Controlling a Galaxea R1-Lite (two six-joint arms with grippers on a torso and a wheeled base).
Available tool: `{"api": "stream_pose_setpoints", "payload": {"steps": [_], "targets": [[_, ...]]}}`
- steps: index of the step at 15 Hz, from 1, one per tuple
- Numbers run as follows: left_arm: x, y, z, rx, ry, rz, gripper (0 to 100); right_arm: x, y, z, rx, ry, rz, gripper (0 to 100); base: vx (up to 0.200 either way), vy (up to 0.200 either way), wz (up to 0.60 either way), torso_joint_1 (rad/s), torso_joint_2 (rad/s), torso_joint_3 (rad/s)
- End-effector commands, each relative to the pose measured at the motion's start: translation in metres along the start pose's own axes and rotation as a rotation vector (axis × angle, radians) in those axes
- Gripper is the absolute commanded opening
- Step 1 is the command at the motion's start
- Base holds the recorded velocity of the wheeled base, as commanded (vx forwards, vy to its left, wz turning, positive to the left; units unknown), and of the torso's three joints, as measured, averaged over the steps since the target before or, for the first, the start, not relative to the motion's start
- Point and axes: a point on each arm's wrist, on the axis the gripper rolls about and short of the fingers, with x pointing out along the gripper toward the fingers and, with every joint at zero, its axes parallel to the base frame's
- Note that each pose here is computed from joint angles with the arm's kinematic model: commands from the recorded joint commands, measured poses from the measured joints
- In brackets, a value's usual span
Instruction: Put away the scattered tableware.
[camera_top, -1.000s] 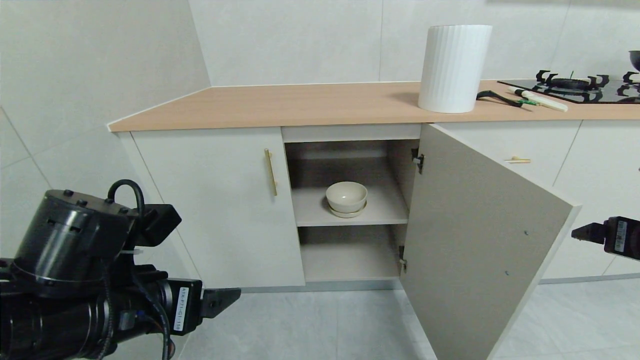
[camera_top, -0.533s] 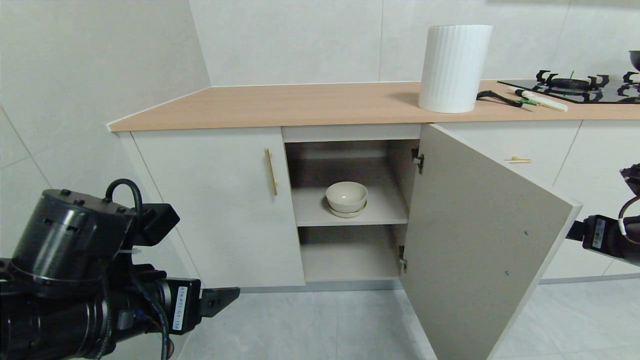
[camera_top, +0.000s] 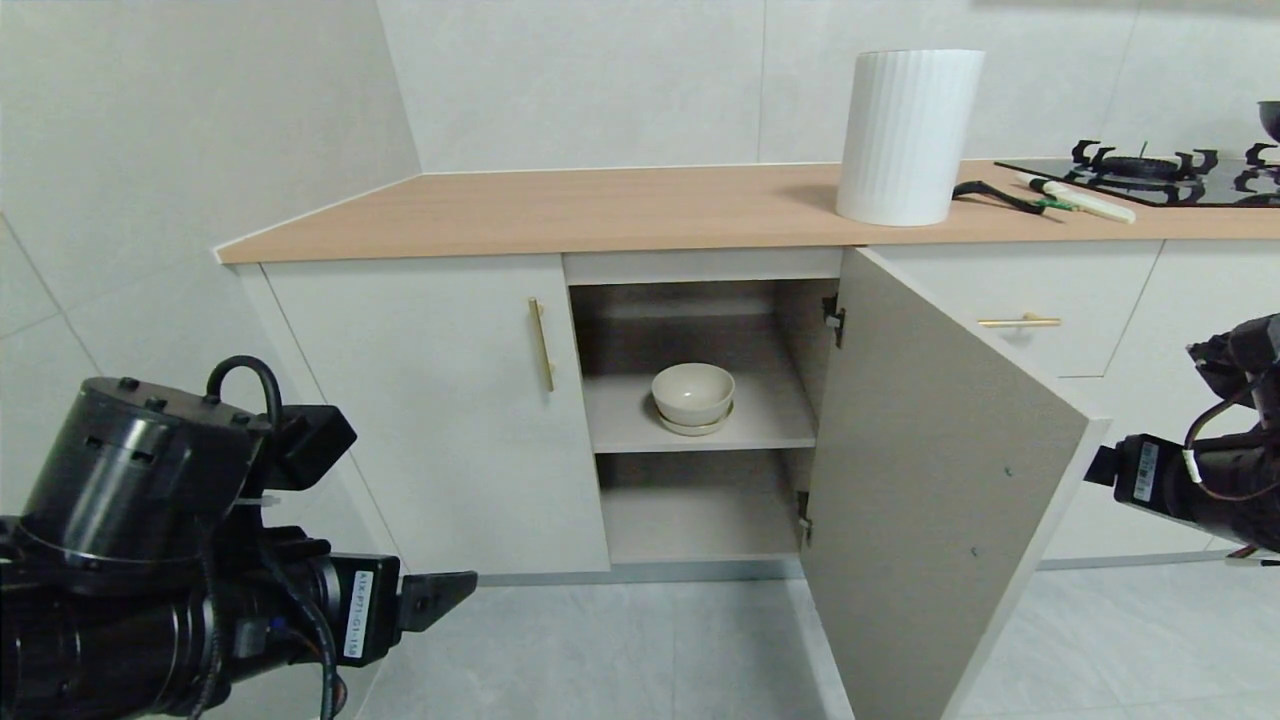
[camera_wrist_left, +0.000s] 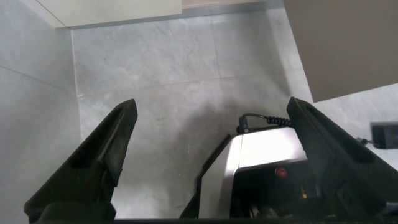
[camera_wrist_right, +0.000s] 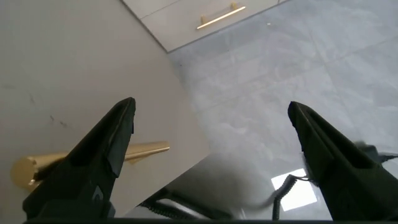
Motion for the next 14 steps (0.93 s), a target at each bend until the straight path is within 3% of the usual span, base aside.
{"api": "stream_pose_setpoints", "payload": {"steps": [1, 14], "targets": [[0.0, 0.0, 0.0, -0.001, 0.0, 0.004, 100, -0.002, 0.011, -0.006, -0.018, 0.017, 0.04, 100, 0.0, 0.0, 0.0, 0.0, 0.0, 0.0], [-0.001, 0.0, 0.0, -0.001, -0.002, -0.005, 100, 0.001, 0.08, -0.032, -0.182, 0.074, 0.233, 100, 0.0, 0.0, 0.0, 0.0, 0.0, 0.0]]}}
